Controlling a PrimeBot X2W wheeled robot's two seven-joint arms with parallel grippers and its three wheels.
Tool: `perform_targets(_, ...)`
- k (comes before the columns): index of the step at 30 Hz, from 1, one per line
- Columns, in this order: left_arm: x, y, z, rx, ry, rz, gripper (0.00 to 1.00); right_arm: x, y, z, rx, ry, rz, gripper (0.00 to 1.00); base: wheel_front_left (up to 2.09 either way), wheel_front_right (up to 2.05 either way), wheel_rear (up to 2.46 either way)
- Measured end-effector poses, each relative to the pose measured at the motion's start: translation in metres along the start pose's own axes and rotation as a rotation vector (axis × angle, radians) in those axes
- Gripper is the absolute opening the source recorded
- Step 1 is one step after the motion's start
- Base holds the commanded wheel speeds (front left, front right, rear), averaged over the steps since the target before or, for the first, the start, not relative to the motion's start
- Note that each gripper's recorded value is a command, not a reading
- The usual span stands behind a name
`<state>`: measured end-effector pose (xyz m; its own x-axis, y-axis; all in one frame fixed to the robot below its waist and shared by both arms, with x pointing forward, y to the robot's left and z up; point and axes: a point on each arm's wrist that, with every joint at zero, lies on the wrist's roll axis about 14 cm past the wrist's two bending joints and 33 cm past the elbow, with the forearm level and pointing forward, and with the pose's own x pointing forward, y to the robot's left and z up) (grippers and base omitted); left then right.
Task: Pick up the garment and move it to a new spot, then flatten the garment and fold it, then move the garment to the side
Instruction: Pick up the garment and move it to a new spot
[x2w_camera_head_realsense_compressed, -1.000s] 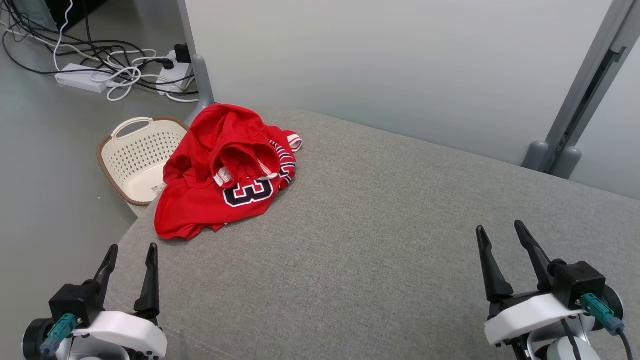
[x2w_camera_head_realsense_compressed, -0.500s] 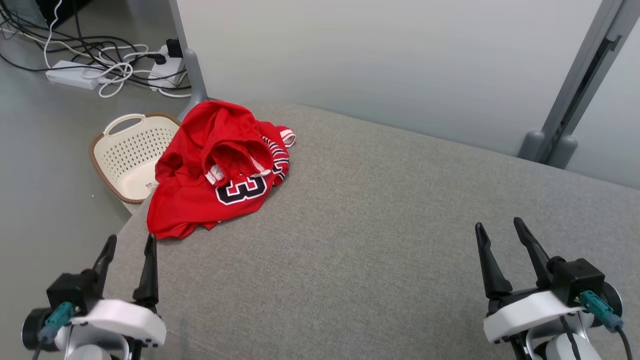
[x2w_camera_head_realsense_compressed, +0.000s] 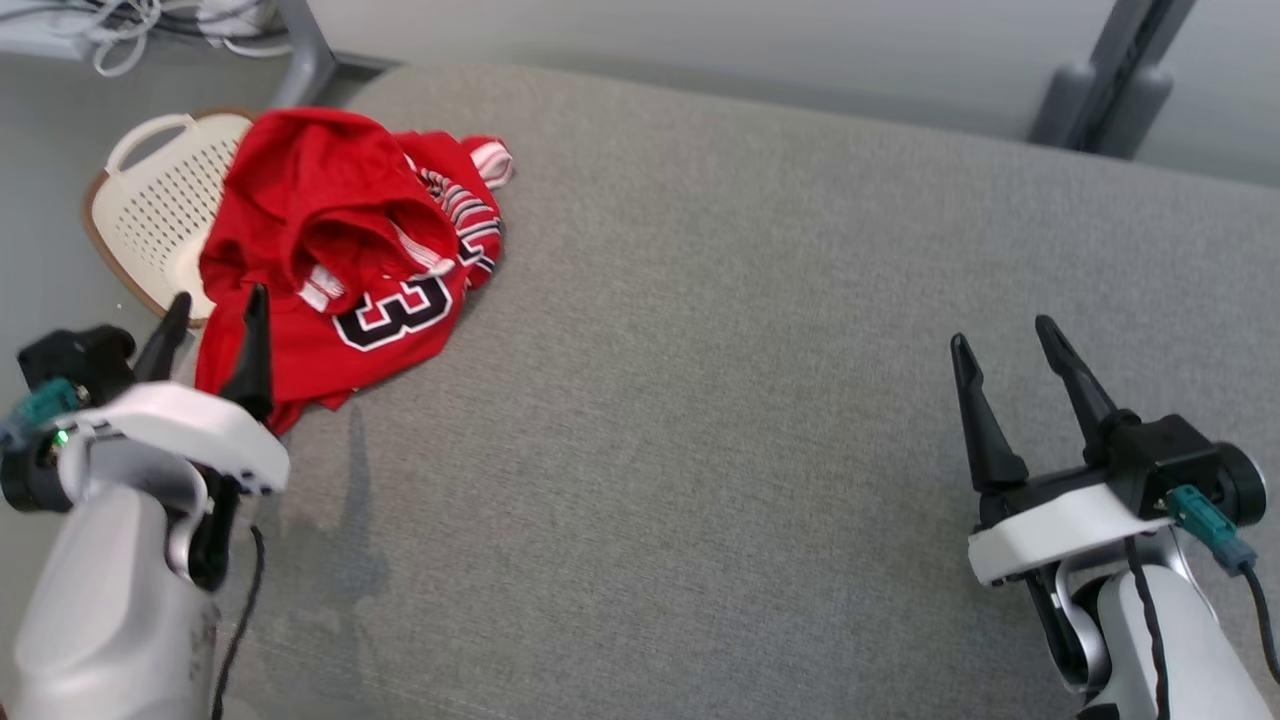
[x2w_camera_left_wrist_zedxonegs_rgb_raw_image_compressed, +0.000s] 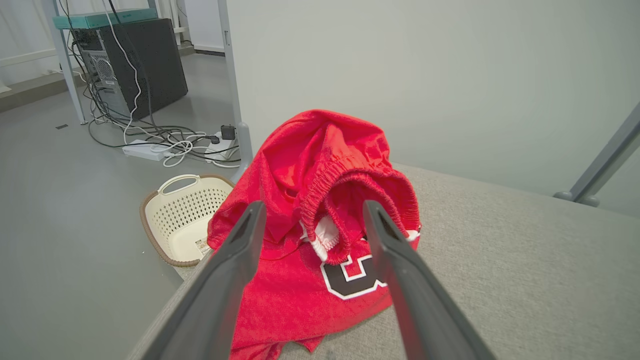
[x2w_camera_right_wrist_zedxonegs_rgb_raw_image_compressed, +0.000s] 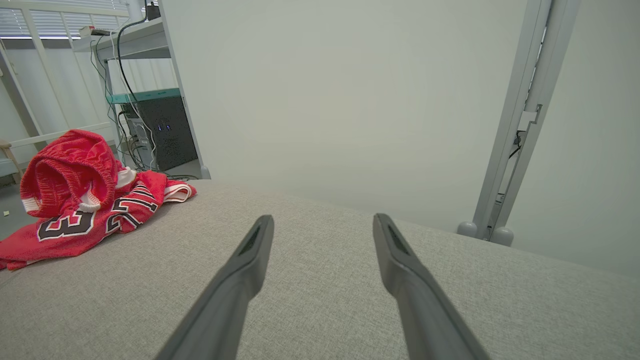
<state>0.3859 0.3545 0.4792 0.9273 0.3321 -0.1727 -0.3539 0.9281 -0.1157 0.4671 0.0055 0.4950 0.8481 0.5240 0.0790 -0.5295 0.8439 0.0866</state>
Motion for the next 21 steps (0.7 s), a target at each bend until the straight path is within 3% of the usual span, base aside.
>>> perform_targets(10, 0.069, -0.007, -0.033, 0.054, 0.215, -0.008, 1.0, 0.012, -0.033, -0.042, 0.01, 0.066, -0.042, 1.0, 0.0, 0.0, 0.0)
perform_targets(18, 0.087, -0.005, -0.067, 0.076, 0.388, 0.011, 1.0, 0.008, -0.053, -0.062, 0.009, 0.107, -0.078, 1.0, 0.0, 0.0, 0.0)
perform_targets(19, 0.088, -0.006, -0.069, 0.077, 0.397, 0.007, 0.35, 0.008, -0.054, -0.064, 0.008, 0.11, -0.08, 1.0, 0.0, 0.0, 0.0)
perform_targets(20, 0.09, -0.007, -0.068, 0.076, 0.396, 0.004, 0.0, 0.008, -0.055, -0.065, 0.007, 0.113, -0.082, 1.0, 0.0, 0.0, 0.0)
perform_targets(21, 0.09, -0.007, -0.068, 0.076, 0.396, 0.004, 0.0, 0.008, -0.055, -0.065, 0.007, 0.113, -0.082, 1.0, 0.0, 0.0, 0.0)
